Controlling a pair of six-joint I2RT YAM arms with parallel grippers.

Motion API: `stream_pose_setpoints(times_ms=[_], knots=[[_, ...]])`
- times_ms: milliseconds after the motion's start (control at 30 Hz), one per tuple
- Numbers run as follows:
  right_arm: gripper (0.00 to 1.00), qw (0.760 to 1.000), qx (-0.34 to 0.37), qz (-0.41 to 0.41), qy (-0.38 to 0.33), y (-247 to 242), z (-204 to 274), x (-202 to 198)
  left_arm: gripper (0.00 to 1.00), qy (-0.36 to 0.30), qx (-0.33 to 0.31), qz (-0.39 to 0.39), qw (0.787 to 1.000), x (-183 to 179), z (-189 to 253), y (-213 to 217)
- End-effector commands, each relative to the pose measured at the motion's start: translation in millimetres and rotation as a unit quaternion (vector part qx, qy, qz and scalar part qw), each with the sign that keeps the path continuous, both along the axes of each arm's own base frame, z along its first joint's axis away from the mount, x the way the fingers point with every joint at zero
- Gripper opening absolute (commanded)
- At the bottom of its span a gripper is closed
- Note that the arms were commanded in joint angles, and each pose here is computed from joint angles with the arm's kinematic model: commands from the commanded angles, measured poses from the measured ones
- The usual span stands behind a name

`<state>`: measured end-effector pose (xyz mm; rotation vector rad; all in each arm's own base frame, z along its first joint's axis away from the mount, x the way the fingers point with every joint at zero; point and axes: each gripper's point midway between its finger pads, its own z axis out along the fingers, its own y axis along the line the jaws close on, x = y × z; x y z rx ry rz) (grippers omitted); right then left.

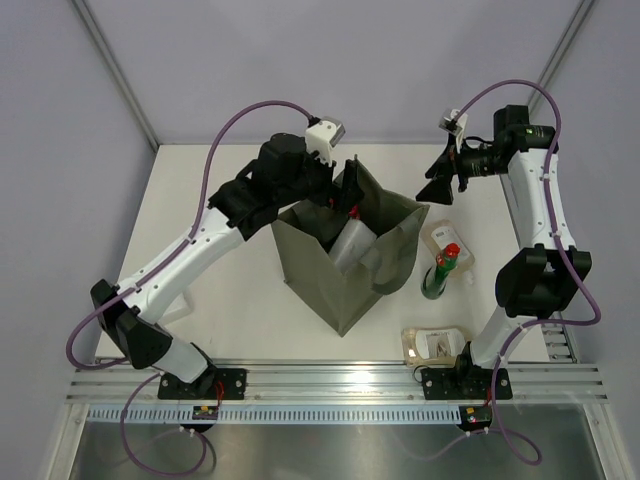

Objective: Place the personal care products into the canvas bag

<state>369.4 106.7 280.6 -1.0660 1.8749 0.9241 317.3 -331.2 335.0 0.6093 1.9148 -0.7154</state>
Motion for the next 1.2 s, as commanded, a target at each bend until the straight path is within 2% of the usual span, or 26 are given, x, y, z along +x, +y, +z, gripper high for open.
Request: stream_pose_setpoints(times_ms=[0,133,233,367,467,533,567,633,700,767,800,833,867,1000,1033,1167], knots=[[1.0,0.999,-0.03,0.012,-0.011,-7.9,-8.2,-4.8,0.99,-0.053,-0.013,0.015,0.998,1.8,32.5,9.3],[0.99,0.988,-0.108,0.069,-0.092,-24.4,-29.1,-8.9,0.99,-0.067,-0.007,0.032,0.997,-0.2,37.3,22.6],[1.0,0.977,-0.166,0.059,-0.119,-50.3,-45.1,2.1,0.99,-0.088,0.001,0.076,0.993,0.5,45.5,49.3],[0.99,0.984,-0.173,0.0,-0.046,-76.5,-54.8,18.0,0.99,-0.099,-0.009,0.146,0.984,-11.0,48.9,98.2],[1.0,0.986,-0.161,-0.034,0.015,-75.8,-59.3,14.6,0.99,-0.103,-0.034,0.19,0.976,-22.5,53.8,130.6],[0.99,0.979,-0.168,-0.086,0.073,-80.8,-78.1,12.4,0.99,-0.095,-0.028,0.22,0.97,-25.7,36.1,147.6],[0.99,0.966,-0.207,-0.13,0.079,-95.6,-95.7,23.1,0.99,-0.088,-0.036,0.234,0.968,-28.8,31.5,153.8],[0.99,0.945,-0.228,-0.194,0.132,-98.1,-115.0,25.5,0.99,-0.085,-0.04,0.258,0.962,-37.3,17.4,169.3],[0.99,0.911,-0.277,-0.251,0.175,-104.8,-144.4,32.6,0.99,-0.083,-0.066,0.274,0.956,-46.6,15.6,179.4],[0.99,0.886,-0.31,-0.284,0.195,-107.2,-166.9,36.7,0.99,-0.066,-0.071,0.288,0.953,-50.1,-3.5,184.5],[1.0,0.868,-0.341,-0.307,0.19,-115.7,-177.8,40.5,0.99,-0.061,-0.073,0.291,0.952,-52.5,-8.2,186.5],[1.0,0.863,-0.353,-0.31,0.185,-113.2,-183.9,43.6,0.99,-0.059,-0.075,0.296,0.95,-56.4,-13.3,191.1],[0.99,0.847,-0.373,-0.331,0.182,-120.9,-194.7,49.6,0.99,-0.053,-0.08,0.301,0.949,-58.5,-16.4,193.3],[0.99,0.831,-0.389,-0.327,0.225,-122.9,-220.5,46.6,0.99,-0.037,-0.076,0.323,0.943,-68.0,-34.7,206.9],[1.0,0.821,-0.408,-0.326,0.231,-129.3,-229.6,44.3,0.99,-0.035,-0.082,0.327,0.941,-71.2,-37.6,209.9],[0.99,0.816,-0.429,-0.305,0.237,-133.1,-240.8,32.4,0.99,-0.029,-0.092,0.338,0.936,-76.7,-46.5,216.8]])
